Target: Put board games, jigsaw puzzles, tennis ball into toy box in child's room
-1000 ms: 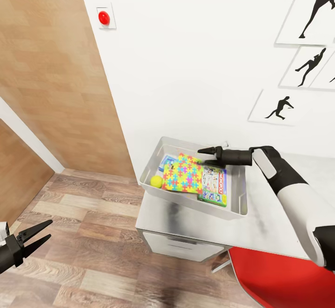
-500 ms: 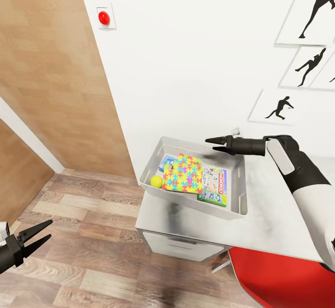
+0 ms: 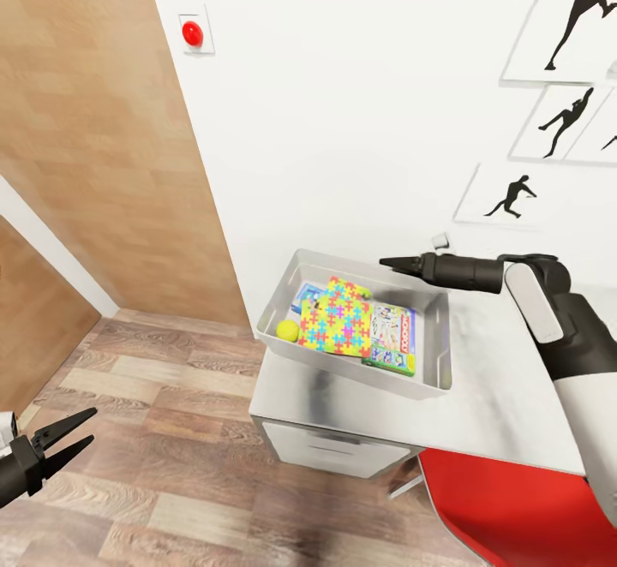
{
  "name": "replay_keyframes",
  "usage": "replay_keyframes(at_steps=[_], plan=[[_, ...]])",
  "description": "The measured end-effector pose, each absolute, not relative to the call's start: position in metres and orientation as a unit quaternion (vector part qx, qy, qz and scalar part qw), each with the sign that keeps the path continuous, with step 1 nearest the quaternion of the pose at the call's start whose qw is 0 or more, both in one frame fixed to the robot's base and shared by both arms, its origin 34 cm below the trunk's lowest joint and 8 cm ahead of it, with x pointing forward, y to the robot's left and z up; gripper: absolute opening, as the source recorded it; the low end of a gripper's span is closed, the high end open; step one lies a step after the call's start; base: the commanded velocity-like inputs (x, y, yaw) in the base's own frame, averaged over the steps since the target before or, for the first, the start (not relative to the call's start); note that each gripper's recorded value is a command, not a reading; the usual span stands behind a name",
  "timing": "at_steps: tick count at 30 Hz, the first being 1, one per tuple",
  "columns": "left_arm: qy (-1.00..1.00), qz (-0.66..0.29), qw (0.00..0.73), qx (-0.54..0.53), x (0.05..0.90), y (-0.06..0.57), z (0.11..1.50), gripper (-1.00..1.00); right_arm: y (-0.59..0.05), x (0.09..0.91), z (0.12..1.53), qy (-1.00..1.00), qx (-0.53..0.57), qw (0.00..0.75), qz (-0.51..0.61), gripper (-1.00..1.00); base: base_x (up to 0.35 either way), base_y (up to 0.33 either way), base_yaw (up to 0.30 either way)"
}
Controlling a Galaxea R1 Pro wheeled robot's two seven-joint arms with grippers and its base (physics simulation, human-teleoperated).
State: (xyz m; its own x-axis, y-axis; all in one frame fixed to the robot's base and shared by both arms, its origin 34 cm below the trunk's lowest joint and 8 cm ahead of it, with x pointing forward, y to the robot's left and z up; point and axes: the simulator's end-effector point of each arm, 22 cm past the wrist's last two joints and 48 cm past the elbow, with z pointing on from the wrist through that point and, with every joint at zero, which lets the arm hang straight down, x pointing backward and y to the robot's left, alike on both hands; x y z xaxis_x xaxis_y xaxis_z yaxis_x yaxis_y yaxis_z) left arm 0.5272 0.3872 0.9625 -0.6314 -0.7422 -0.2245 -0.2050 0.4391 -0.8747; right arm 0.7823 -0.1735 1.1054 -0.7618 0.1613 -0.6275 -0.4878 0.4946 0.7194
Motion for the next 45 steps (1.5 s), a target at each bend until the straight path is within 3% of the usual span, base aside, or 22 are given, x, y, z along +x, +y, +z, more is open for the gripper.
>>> replay_keyframes(at_steps=[7,45], plan=[[0.809,-0.407,0.284,-0.314,0.508,0.41,0.947,1.0,-0.142,0.781,1.143,0.768,-0.139,0.344,0.522,1.0,0.0,0.0,0.0],[0.819,-0.396,0.256,-0.328,0.478,0.41,0.932,1.0,-0.141,0.783,1.147,0.767,-0.142,0.348,0.521,1.0,-0.001,0.0,0.0]])
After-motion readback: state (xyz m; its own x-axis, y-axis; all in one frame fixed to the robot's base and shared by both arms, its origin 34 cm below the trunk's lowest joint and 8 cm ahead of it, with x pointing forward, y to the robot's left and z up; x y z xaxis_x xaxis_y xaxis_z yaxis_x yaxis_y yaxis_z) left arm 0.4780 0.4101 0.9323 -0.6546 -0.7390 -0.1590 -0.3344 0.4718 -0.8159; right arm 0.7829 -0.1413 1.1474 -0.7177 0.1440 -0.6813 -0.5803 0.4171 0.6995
